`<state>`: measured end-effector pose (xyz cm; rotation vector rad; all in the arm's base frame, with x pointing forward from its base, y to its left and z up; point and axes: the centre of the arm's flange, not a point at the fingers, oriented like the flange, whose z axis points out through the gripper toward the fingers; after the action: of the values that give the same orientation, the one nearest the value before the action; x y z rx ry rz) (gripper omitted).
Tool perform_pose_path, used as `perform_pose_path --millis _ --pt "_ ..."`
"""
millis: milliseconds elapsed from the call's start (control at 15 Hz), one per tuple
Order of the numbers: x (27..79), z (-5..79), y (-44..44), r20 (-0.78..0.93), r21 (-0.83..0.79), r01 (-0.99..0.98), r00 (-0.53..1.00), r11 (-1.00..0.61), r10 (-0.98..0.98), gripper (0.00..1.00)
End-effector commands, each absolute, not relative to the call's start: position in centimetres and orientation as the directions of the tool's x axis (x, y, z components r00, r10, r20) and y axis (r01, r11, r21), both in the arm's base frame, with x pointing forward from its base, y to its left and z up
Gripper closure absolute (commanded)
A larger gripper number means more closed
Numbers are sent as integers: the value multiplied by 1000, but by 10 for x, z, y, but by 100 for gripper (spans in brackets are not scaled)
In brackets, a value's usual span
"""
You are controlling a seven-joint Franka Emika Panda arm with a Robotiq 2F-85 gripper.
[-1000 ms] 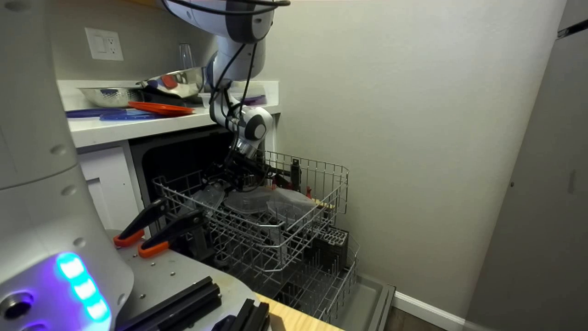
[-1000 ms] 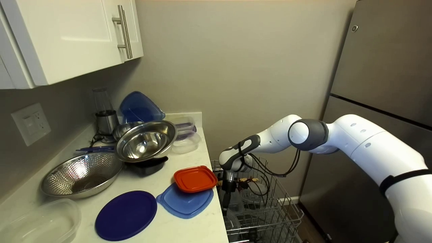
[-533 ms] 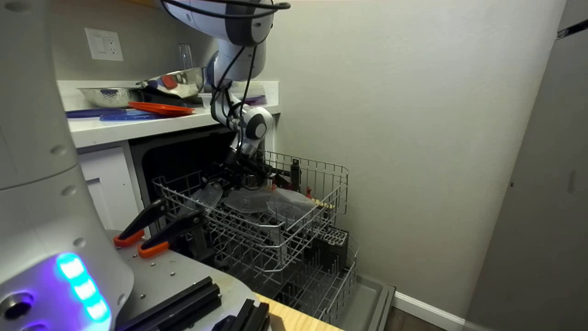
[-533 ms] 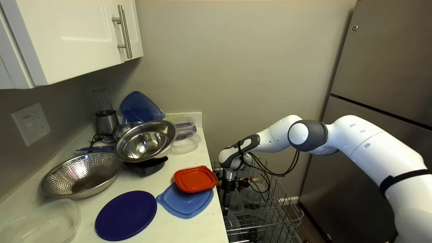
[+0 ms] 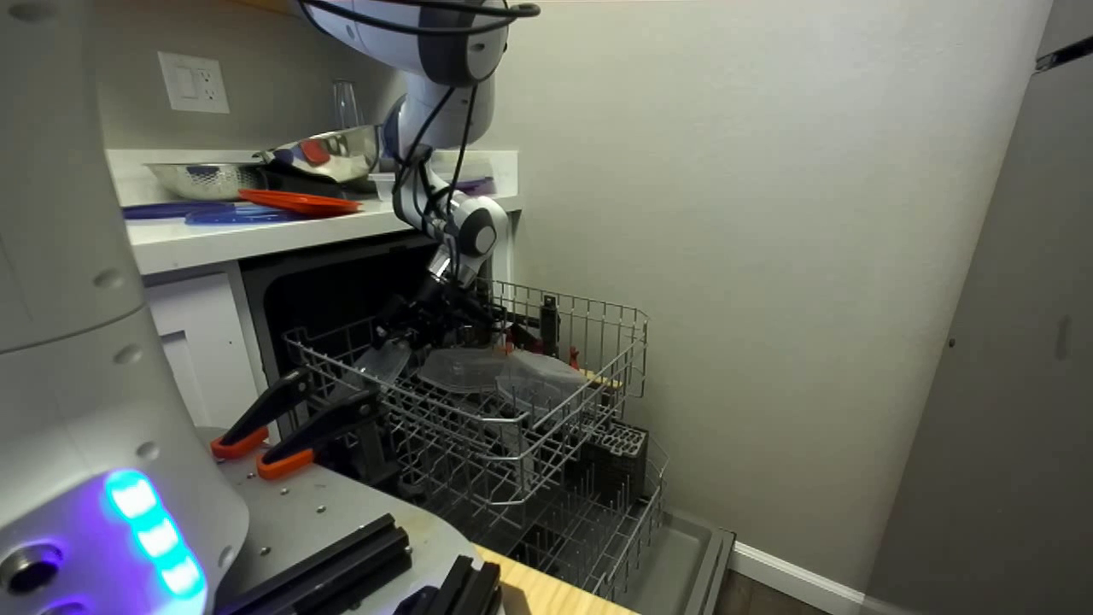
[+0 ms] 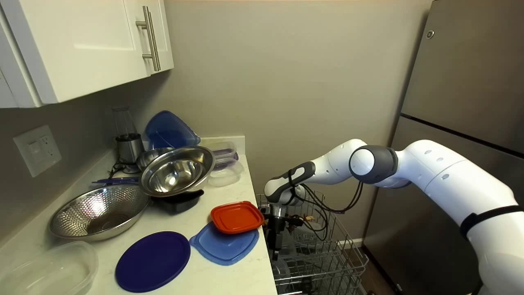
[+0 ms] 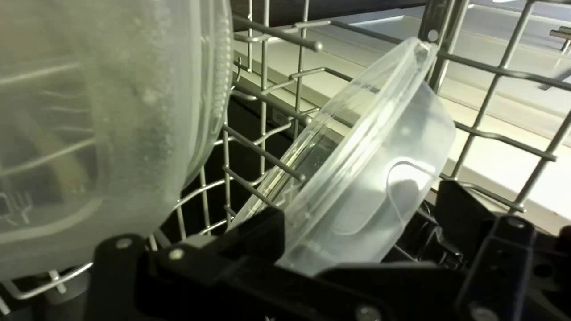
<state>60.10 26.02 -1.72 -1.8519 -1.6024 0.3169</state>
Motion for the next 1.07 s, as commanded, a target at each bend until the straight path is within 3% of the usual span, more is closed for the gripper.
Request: perform_pose_path --millis 0,400,1000 --pt "587 -22 270 316 -652 749 133 113 939 0" --pt "587 -16 268 450 -643 695 3 321 893 0" --pt "584 -17 268 511 -671 602 -49 433 858 0"
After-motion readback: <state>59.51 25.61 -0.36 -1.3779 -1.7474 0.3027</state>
